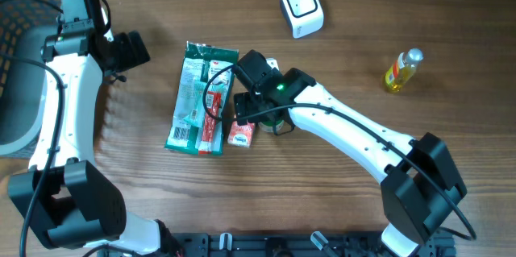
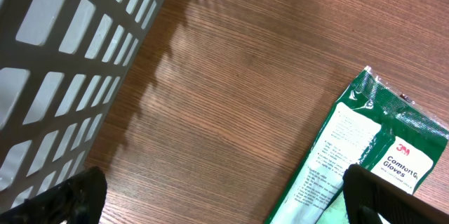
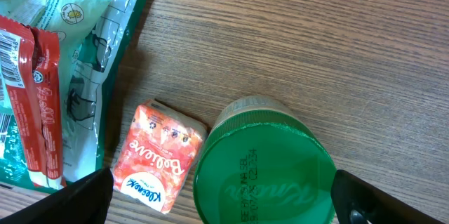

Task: Scan the item barcode
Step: 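Grasp the green-capped jar with the right gripper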

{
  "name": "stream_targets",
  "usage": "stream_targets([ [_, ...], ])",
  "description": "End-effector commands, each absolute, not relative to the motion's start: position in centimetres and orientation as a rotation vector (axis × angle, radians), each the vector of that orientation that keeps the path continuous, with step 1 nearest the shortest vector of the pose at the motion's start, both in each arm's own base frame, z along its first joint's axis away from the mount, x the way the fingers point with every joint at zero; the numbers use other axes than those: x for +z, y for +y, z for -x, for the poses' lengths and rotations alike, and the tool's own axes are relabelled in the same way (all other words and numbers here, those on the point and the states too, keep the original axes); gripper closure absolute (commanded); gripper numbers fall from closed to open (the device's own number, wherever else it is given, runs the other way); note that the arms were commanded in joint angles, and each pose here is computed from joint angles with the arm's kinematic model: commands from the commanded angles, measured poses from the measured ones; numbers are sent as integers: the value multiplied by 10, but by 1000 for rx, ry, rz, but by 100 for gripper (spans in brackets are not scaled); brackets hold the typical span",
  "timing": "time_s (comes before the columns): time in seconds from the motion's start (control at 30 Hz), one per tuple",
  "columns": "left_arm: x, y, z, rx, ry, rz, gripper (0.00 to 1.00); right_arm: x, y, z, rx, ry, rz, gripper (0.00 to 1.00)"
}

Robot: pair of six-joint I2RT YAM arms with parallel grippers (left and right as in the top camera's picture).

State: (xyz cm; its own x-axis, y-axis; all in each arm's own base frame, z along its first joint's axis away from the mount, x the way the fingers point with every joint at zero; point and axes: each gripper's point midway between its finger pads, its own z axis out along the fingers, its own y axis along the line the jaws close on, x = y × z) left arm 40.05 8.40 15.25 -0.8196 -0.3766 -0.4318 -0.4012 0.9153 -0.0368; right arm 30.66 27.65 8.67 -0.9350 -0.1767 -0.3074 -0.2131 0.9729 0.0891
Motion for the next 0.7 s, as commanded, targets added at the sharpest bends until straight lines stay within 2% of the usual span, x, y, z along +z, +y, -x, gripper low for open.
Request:
stream_targets([
  [0.0,156,84,-403,66,2624,567,0,76,272,-307,123,2827,295,0],
  [0.67,156,84,-403,66,2624,567,0,75,268,-308,80,2820,327,0],
])
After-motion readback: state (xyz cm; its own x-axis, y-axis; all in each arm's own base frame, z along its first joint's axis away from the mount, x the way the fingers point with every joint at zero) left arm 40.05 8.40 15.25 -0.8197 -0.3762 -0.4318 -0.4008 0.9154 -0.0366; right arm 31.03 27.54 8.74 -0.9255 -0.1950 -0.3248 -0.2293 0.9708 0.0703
